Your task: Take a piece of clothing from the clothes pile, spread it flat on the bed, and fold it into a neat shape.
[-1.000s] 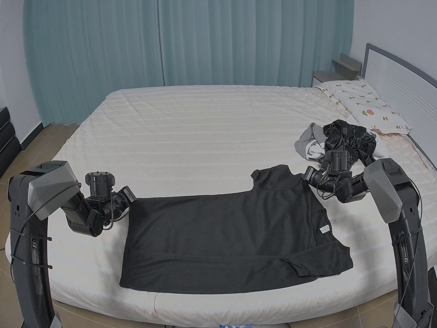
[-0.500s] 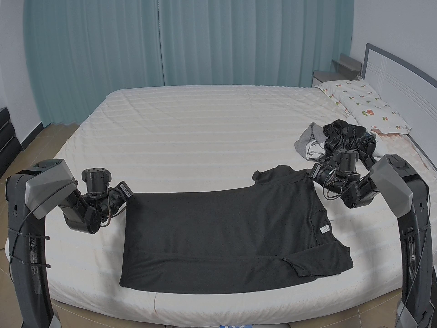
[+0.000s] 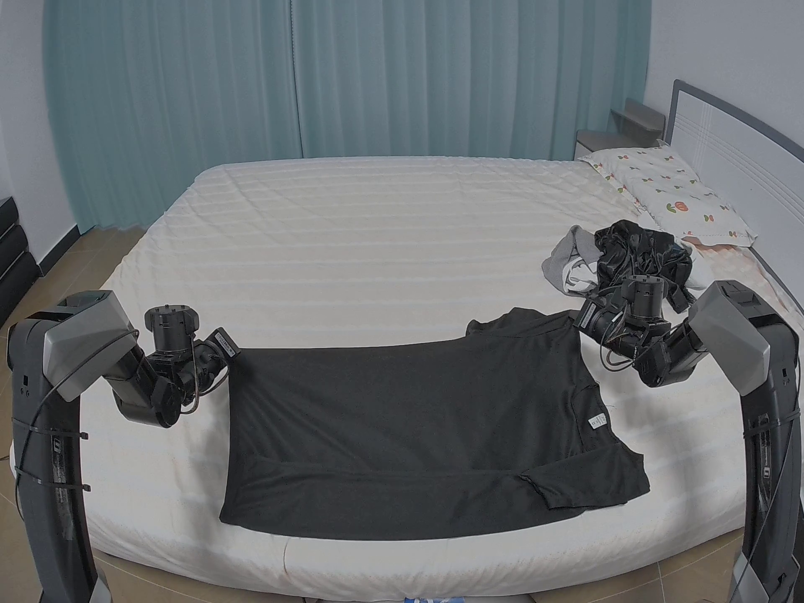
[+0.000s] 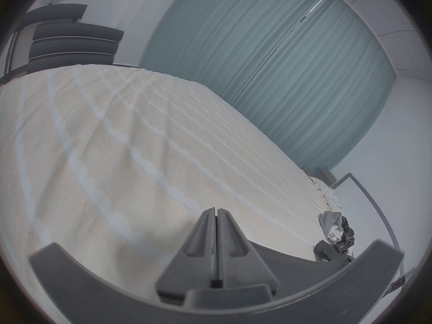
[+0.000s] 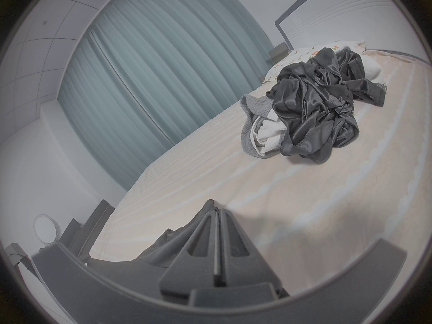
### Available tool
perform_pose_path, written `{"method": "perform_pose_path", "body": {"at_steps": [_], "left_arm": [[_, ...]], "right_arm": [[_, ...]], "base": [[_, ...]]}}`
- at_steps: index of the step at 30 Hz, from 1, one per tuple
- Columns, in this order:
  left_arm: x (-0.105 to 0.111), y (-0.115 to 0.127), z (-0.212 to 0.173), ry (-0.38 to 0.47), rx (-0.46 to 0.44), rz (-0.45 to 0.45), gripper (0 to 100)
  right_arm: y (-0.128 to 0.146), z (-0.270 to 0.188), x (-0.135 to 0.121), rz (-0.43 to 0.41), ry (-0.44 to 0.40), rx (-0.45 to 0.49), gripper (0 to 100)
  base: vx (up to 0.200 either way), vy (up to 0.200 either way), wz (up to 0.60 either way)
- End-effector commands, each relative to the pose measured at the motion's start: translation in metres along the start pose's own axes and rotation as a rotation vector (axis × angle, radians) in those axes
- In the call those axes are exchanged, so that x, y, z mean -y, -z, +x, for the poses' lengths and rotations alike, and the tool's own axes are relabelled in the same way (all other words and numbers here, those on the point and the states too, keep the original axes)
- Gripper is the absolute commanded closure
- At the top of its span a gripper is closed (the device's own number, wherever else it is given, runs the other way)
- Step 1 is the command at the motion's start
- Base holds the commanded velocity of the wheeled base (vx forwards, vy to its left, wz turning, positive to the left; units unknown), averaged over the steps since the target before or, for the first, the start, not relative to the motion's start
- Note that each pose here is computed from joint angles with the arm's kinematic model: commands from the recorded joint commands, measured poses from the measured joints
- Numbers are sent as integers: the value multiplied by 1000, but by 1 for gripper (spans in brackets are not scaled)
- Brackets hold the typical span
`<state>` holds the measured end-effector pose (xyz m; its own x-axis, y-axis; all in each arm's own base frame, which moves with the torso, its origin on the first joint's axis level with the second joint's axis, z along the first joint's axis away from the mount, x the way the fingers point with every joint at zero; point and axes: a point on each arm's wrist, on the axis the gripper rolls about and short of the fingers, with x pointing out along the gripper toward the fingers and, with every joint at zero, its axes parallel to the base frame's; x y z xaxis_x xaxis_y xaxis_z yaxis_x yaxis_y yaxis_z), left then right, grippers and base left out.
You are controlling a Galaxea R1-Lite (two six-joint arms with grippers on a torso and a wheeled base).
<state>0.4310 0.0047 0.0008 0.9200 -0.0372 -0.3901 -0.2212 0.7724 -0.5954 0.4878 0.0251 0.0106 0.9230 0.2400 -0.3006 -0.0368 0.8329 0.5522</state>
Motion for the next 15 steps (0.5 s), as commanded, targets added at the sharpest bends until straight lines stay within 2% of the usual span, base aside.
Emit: {"method": "perform_pose_path", "body": {"at_steps": [1, 11, 15], "left_arm": [[0, 3, -1, -3, -9, 5, 100], [-1, 0, -6, -8, -4, 9, 100], [-8, -1, -22, -21, -36, 27, 100]], "right_arm": [[-9, -15, -2, 3, 6, -2, 100], [-5, -37, 1, 11, 0, -67, 100], [3, -50, 3, 23, 9, -111, 100]], "base": [[0, 0, 0], [0, 0, 0], [0, 0, 0]]}}
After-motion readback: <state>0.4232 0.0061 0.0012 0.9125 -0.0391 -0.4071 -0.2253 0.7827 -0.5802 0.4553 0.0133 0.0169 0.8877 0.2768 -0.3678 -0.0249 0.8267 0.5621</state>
